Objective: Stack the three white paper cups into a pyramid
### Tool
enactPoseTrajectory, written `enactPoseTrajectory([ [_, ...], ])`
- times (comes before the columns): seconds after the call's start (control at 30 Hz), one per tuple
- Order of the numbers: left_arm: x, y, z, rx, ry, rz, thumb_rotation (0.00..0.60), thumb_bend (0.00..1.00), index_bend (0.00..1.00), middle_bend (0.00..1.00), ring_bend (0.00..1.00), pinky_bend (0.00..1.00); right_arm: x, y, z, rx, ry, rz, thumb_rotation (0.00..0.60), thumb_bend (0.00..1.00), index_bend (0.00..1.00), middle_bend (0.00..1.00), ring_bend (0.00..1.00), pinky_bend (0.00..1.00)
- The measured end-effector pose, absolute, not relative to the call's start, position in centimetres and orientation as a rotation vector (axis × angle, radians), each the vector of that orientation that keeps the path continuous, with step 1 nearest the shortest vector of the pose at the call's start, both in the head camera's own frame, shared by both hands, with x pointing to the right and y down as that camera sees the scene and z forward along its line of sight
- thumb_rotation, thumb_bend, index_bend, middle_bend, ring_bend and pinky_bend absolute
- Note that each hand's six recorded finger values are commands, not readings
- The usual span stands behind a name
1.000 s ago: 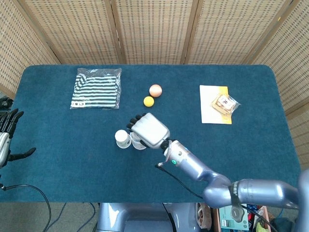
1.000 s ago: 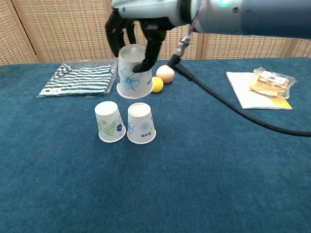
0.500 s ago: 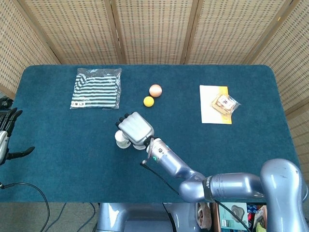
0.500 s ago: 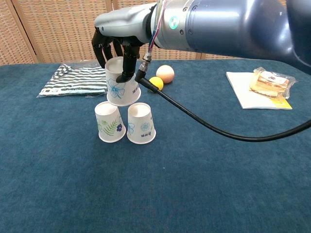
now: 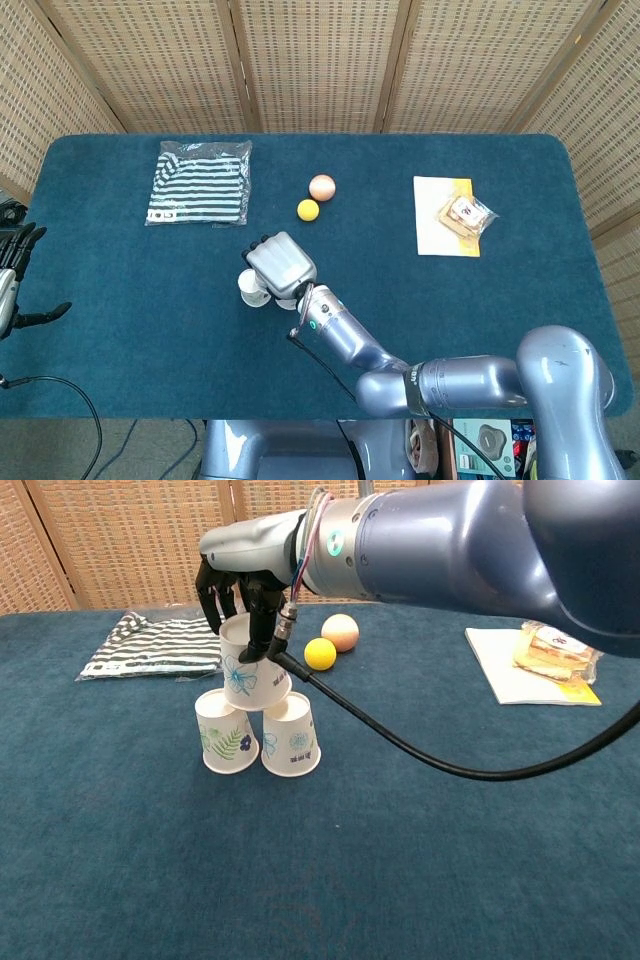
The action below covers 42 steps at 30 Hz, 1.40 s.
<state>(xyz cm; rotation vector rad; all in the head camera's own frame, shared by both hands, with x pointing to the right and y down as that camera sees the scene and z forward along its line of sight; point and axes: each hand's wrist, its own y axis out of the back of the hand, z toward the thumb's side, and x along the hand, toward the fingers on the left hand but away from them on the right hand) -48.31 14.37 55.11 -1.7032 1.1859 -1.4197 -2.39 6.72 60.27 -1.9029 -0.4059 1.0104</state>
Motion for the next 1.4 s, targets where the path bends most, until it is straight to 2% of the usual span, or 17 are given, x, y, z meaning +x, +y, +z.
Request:
enactPoseTrajectory([
  [0.33, -48.3, 14.4, 55.1, -1.702, 1.185, -1.421, 0.6, 0.18, 0.0, 0.0, 0.0, 0.0, -3.0, 7.4, 60.8, -1.931, -0.396, 1.024, 0.6, 0.48, 0.46, 0.49, 0.4, 0.56],
  [0.43, -48.4, 14.5, 55.0, -1.702, 1.188, -1.419, 0.6, 0.18, 0.0, 0.0, 0.0, 0.0, -3.3, 7.6, 61.2, -1.925, -0.384, 1.03, 0.6, 0.47, 0.44, 0.45, 0.4, 0.53],
  [0.47, -48.4, 14.4, 55.0, -1.701, 1.189, -1.42, 0.6, 0.18, 0.0, 0.0, 0.0, 0.0, -3.3, 7.6, 61.3, -1.924, -0.382, 1.033, 0.6, 0.43, 0.4, 0.41, 0.38, 0.46],
  [0.53, -48.5, 14.4, 54.9, -1.7, 1.194, -1.421, 0.6, 0.18, 0.0, 0.0, 0.0, 0.0, -3.3, 7.6, 61.5, -1.914, -0.374, 1.042, 0.6, 0.3, 0.3, 0.28, 0.28, 0.24],
  [0.57, -48.6, 14.4, 54.9, -1.7, 1.196, -1.421, 0.6, 0.18, 0.0, 0.0, 0.0, 0.0, -3.2, 7.7, 61.5, -1.905, -0.368, 1.045, 0.6, 0.24, 0.24, 0.21, 0.19, 0.12],
  [0.6, -48.6, 14.4, 54.9, -1.701, 1.199, -1.42, 0.6, 0.18, 0.0, 0.0, 0.0, 0.0, -3.2, 7.7, 61.5, -1.895, -0.362, 1.05, 0.6, 0.21, 0.2, 0.14, 0.13, 0.04],
  [0.63, -48.7, 14.4, 54.8, -1.7, 1.2, -1.42, 0.6, 0.18, 0.0, 0.0, 0.0, 0.0, -3.1, 7.7, 61.5, -1.88, -0.353, 1.058, 0.6, 0.2, 0.18, 0.11, 0.09, 0.01],
  [0.7, -48.8, 14.3, 54.8, -1.699, 1.203, -1.419, 0.6, 0.18, 0.0, 0.0, 0.0, 0.0, -3.0, 7.8, 61.4, -1.862, -0.34, 1.068, 0.6, 0.19, 0.15, 0.07, 0.06, 0.0],
  [0.87, -48.7, 14.4, 54.7, -1.7, 1.202, -1.415, 0.6, 0.18, 0.0, 0.0, 0.0, 0.0, -2.9, 8.3, 60.3, -1.86, -0.329, 1.057, 0.6, 0.19, 0.11, 0.03, 0.03, 0.0],
  [1.07, -48.7, 14.4, 54.6, -1.703, 1.203, -1.412, 0.6, 0.18, 0.0, 0.0, 0.0, 0.0, -1.4, 8.2, 57.7, -1.842, -0.363, 1.028, 0.6, 0.14, 0.04, 0.0, 0.0, 0.0],
  [1.2, -48.6, 14.6, 54.5, -1.703, 1.199, -1.403, 0.6, 0.18, 0.0, 0.0, 0.0, 0.0, 1.8, 7.7, 55.2, -1.778, -0.415, 0.997, 0.6, 0.1, 0.01, 0.0, 0.0, 0.0],
  [1.4, -48.0, 15.1, 54.1, -1.683, 1.194, -1.366, 0.6, 0.18, 0.0, 0.0, 0.0, 0.0, 8.3, 7.0, 52.8, -1.65, -0.511, 0.93, 0.6, 0.1, 0.01, 0.0, 0.0, 0.0],
])
